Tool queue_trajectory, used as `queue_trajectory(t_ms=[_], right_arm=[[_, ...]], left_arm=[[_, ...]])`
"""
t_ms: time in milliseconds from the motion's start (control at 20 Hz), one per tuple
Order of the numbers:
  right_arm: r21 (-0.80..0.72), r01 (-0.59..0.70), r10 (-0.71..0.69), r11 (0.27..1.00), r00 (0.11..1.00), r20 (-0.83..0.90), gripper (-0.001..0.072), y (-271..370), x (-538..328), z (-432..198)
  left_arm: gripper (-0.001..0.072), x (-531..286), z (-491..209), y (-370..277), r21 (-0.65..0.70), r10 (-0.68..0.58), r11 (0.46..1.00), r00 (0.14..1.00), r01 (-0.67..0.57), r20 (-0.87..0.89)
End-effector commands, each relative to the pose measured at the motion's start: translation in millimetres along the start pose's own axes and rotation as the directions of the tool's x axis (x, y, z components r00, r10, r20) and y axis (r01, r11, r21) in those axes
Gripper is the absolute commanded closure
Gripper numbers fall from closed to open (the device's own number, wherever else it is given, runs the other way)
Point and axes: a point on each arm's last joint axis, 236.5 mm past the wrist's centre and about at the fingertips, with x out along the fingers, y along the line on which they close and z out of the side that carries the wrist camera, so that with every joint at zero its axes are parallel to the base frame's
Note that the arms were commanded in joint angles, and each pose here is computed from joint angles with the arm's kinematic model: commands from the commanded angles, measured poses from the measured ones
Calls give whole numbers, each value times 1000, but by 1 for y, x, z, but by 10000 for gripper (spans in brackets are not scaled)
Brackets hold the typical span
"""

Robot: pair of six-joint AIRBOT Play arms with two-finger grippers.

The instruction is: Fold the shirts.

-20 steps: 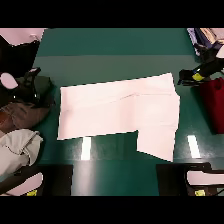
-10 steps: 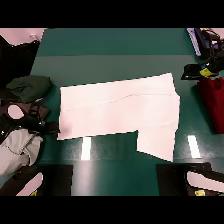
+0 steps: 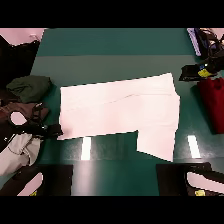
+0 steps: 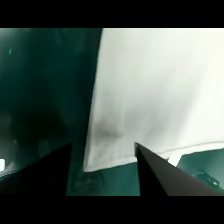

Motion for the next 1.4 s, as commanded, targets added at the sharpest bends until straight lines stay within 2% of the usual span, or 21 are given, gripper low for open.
queue_trajectory(t_ms=[0,100,400,650,850,1000,1350], right_arm=[[-1,-1,1,1000,1000,-10,387,1,0,-2],[0,-1,1,1000,999,-38,388,0,-1,-9],[70,14,1,997,979,-204,387,-20,1,-65],[213,46,46,976,913,-405,387,-39,38,-192],[277,66,69,959,890,-451,384,-37,79,-270],[321,25,118,947,901,-418,384,-25,99,-284],[367,-2,159,930,903,-399,384,-22,120,-268]], left_arm=[[246,7,-1,-10,-13,-54,998,999,54,7],[671,6,0,-12,7,-60,998,998,60,10],[678,-23,17,-27,106,-78,991,997,75,29],[678,-44,32,-38,149,-94,985,993,83,70],[677,-44,33,-38,148,-97,985,992,85,76],[678,-44,33,-39,147,-99,985,992,87,76],[678,-44,29,-39,146,-102,985,993,92,58]])
